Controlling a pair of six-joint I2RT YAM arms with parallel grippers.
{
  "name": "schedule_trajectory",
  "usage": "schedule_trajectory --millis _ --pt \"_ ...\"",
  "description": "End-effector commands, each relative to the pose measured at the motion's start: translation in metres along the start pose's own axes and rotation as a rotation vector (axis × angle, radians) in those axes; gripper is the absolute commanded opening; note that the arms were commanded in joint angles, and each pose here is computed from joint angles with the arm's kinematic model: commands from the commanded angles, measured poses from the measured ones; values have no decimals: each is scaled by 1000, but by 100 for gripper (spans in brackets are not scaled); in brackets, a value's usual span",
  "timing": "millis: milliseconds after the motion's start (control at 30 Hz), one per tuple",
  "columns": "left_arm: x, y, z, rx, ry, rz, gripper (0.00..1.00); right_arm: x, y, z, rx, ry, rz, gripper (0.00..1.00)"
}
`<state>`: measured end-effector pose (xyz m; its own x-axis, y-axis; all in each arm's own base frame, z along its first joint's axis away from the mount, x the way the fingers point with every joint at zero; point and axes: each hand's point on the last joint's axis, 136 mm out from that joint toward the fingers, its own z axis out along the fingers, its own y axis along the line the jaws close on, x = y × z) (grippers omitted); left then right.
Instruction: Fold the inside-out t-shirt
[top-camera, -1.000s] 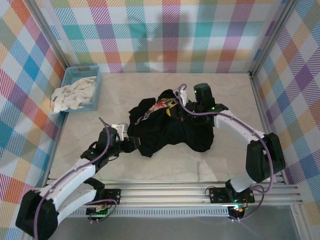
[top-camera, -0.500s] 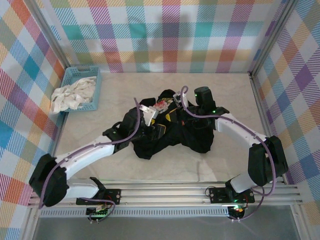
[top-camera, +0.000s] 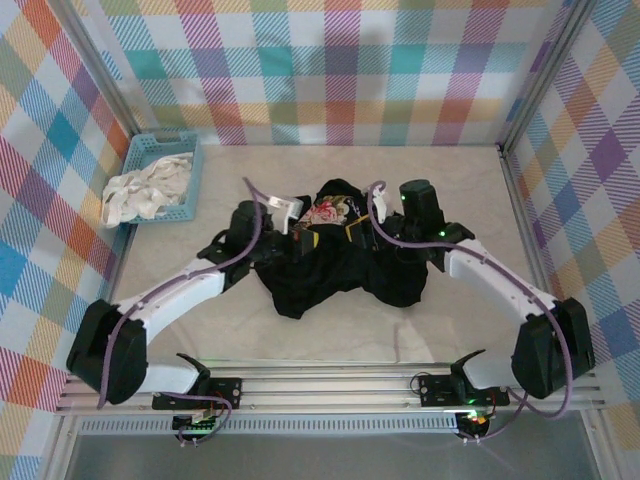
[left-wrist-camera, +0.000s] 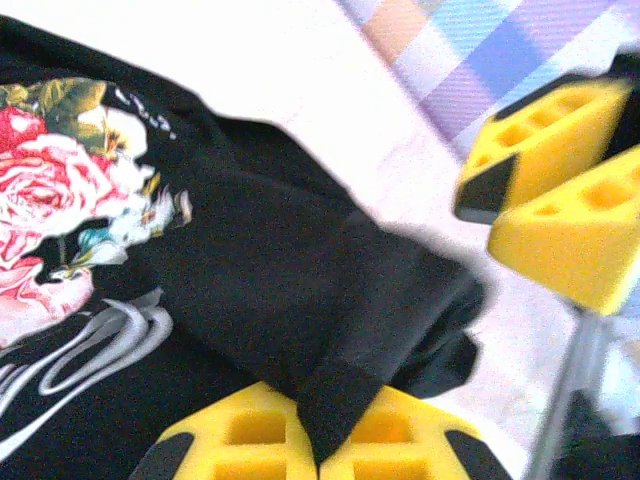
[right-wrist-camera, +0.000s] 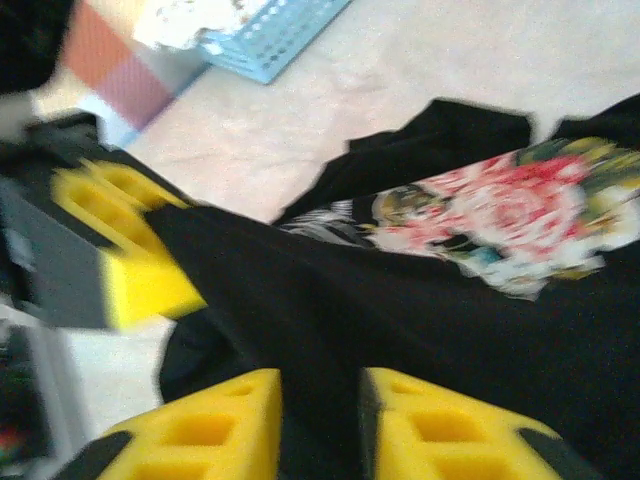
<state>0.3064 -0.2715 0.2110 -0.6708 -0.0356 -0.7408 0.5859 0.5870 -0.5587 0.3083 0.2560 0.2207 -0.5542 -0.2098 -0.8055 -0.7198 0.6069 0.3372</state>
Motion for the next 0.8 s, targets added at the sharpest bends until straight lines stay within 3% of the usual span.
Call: schedule_trajectory --millis 0,167,300,600,667,767 --pt "-13 -51 -24 244 -27 -79 0 7 -2 -6 128 -1 -145 38" --pt "-15 -54 -38 222 -52 -116 0 16 39 -15 28 -61 -239 52" --pt "-18 -56 -42 204 -40 -137 0 30 67 -14 -39 -88 -261 55" --pt "-22 -69 -56 207 -25 -134 0 42 55 41 3 -19 -257 67" --pt "-23 -69 -61 194 -32 -117 0 41 43 51 58 -7 -258 63" --pt "-23 -68 -70 155 -44 -86 0 38 39 53 60 -1 -261 33"
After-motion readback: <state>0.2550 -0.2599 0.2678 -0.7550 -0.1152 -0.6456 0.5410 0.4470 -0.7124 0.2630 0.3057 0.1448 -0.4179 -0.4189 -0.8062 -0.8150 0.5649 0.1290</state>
